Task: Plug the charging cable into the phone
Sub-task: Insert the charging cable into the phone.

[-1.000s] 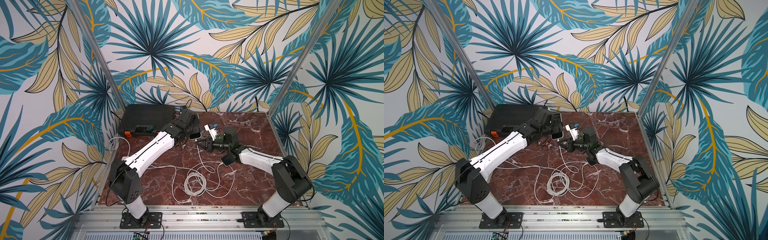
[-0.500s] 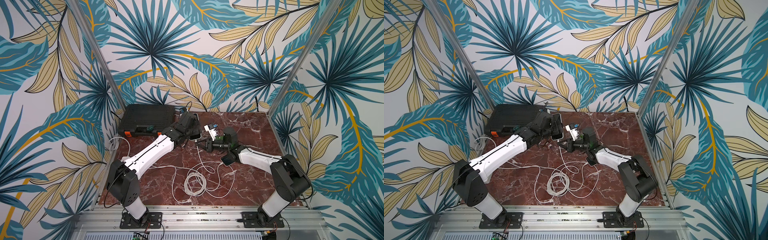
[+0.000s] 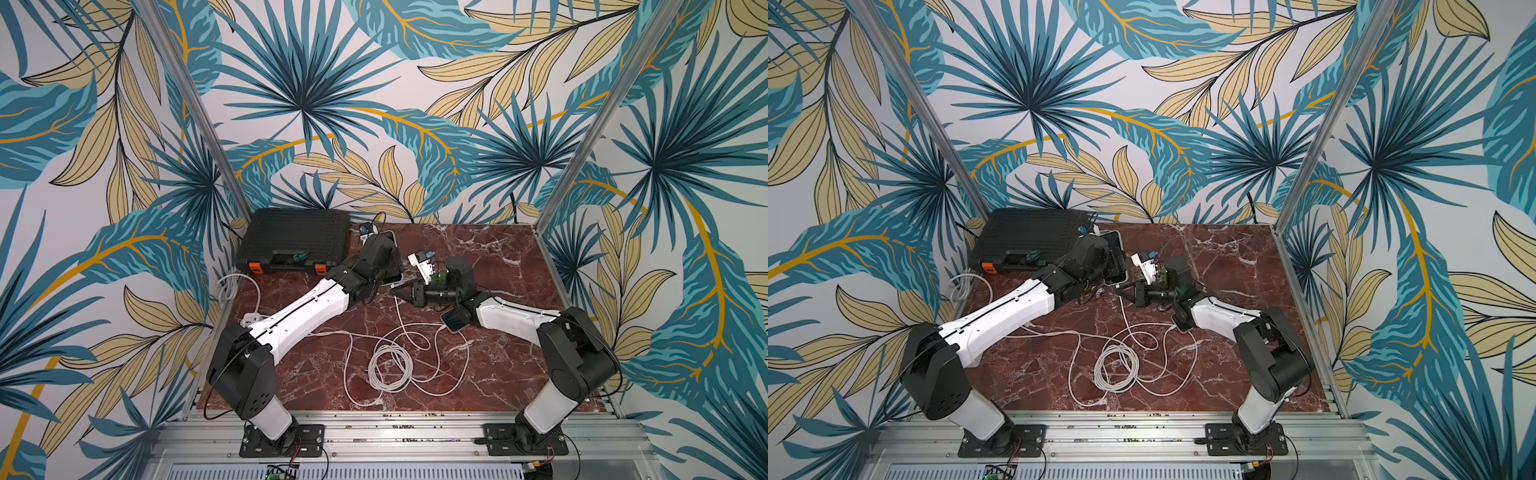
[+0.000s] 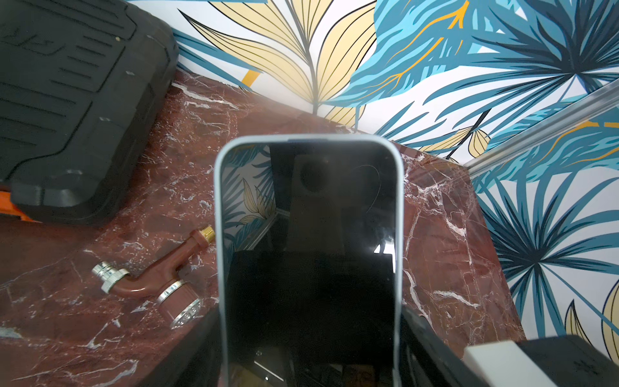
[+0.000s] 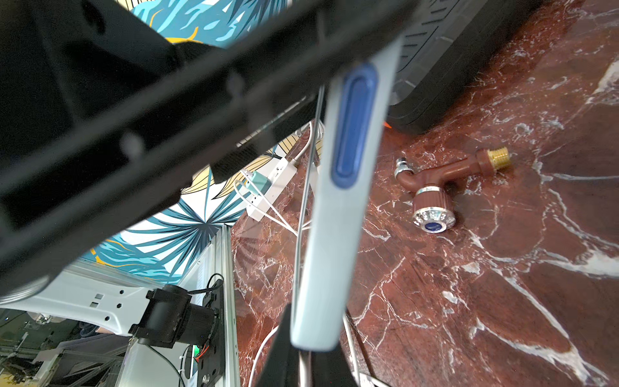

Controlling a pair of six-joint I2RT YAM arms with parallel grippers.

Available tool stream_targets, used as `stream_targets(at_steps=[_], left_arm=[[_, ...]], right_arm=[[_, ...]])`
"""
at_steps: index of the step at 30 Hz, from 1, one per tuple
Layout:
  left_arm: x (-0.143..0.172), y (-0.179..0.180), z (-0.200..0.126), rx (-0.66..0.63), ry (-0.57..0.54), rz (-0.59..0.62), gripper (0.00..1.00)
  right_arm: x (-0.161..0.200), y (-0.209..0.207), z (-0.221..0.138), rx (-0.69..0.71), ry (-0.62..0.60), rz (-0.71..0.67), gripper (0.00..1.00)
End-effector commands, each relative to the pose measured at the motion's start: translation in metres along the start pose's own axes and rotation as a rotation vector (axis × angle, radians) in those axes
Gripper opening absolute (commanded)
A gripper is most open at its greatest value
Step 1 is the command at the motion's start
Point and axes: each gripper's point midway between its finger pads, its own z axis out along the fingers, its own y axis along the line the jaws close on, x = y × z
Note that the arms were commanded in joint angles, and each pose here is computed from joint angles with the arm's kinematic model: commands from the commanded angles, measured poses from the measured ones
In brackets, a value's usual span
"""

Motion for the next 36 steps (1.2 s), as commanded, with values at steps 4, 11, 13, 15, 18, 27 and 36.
stream_targets(at_steps=[4, 11, 13, 15, 18, 27, 36], left_arm=[[0.061, 0.002, -0.006, -0.006, 0.197, 0.041, 0.24], [0.076, 0.004, -0.001, -0.023, 0.23, 0.042, 0.24], [0.079, 0.005, 0.0, -0.026, 0.234, 0.041, 0.24], [0.079, 0.006, 0.0, -0.029, 0.234, 0.043, 0.24], [0.079, 0.007, 0.001, -0.035, 0.232, 0.044, 0.24], [0.068, 0.009, 0.001, -0.065, 0.194, 0.032, 0.25], [0.007, 0.041, 0.022, -0.19, 0.106, -0.031, 0.31]], right_arm=[[-0.052, 0.0, -0.014, 0.028, -0.195, -0.155, 0.0], [-0.059, 0.003, -0.016, 0.014, -0.21, -0.191, 0.0], [-0.06, 0.002, -0.016, 0.012, -0.211, -0.194, 0.0], [-0.06, 0.002, -0.016, 0.009, -0.209, -0.197, 0.0], [-0.06, 0.001, -0.015, 0.008, -0.207, -0.204, 0.0], [-0.054, 0.004, -0.013, -0.012, -0.158, -0.233, 0.11], [-0.009, 0.023, -0.034, -0.074, -0.07, -0.283, 0.56]])
